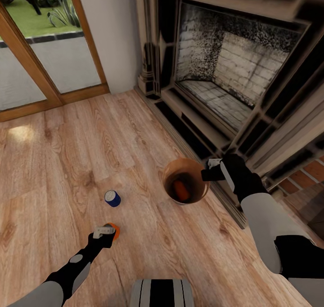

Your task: Put the three can of soda from the living room inside the tash can in the kitchen.

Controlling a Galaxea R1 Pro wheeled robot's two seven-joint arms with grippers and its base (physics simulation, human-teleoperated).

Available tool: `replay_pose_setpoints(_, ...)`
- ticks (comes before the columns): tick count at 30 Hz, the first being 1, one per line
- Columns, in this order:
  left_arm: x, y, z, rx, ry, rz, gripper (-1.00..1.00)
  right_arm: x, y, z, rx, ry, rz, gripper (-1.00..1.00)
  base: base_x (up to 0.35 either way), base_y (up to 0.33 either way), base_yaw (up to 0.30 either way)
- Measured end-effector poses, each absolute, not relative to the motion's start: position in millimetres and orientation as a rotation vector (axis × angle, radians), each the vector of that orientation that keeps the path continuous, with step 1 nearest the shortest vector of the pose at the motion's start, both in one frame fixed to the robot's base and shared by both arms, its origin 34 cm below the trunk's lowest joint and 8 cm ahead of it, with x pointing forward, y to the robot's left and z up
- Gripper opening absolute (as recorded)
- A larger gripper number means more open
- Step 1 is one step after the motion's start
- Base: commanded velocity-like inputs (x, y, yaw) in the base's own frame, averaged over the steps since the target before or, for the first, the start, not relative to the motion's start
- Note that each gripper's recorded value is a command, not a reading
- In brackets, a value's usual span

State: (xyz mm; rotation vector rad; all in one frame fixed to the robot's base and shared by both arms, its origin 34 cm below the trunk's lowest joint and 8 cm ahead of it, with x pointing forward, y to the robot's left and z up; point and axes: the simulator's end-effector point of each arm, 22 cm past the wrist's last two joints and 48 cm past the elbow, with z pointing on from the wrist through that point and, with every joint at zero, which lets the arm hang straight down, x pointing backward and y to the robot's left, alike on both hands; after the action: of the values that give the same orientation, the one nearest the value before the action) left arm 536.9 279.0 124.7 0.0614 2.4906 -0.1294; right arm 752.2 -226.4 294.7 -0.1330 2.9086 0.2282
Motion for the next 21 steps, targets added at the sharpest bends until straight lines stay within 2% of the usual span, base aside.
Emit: replay_pose_setpoints(21,556.6,279.1,152.9,0.07,2.44,-0.122,-1.0,762.3,-222.6,336.8,-0.143,2.849,0.225,-1.0,0.0,0.0,0.0)
